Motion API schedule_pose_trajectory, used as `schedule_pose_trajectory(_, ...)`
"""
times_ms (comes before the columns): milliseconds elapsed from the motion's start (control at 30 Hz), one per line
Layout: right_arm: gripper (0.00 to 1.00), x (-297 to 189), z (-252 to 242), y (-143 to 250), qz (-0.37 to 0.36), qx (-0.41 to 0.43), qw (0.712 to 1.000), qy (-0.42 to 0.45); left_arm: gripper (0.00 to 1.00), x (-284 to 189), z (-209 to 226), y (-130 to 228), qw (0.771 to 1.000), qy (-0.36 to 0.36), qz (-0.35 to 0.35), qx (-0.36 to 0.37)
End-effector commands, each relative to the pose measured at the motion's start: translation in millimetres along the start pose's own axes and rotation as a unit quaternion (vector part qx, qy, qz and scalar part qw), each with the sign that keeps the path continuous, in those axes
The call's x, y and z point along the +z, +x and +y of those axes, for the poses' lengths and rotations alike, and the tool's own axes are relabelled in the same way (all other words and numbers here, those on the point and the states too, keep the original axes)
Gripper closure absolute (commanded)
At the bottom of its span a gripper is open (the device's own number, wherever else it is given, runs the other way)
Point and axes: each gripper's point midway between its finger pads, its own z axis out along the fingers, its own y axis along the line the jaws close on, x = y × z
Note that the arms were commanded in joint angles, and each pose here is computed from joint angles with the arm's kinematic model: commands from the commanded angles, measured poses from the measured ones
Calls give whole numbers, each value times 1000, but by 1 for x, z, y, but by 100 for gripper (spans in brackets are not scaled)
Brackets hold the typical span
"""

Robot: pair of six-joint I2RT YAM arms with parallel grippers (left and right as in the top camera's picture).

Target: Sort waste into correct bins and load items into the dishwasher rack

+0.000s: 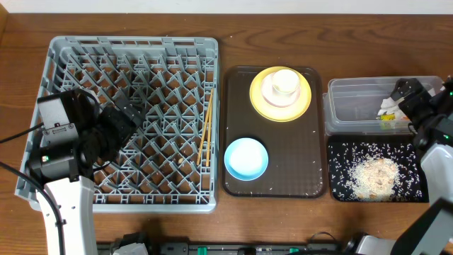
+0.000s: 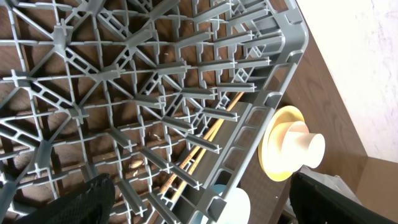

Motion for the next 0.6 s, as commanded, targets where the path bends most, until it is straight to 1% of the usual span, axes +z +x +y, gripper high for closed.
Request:
schedule_pose_trajectory(0,1,-21,33,-23,-18,-51,998,-32,9,-4,-4,-3,1000,7,-5,0)
schedule_pose_trajectory(67,1,-29,48,-25,-5,-85,996,-36,9,-4,-4,-3,1000,7,-5,0)
schedule_pose_trajectory(167,1,-43,86,-25,25,-147,987,-53,9,-4,-4,-3,1000,7,-5,0)
schedule_pose_trajectory(300,1,-69,154,-20,43,-252,961,-105,9,-4,-4,-3,1000,7,-5,0)
schedule_pose_trajectory(433,1,-97,218,2,55,-325,933,-144,9,-4,-4,-3,1000,7,-5,0)
schedule_pose_trajectory(500,1,-105,240,21,61,-352,922,-146,9,-4,-4,-3,1000,7,-5,0)
schedule_pose_trajectory(567,1,-109,250,44,71,-380,913,-134,9,-4,-4,-3,1000,7,-5,0)
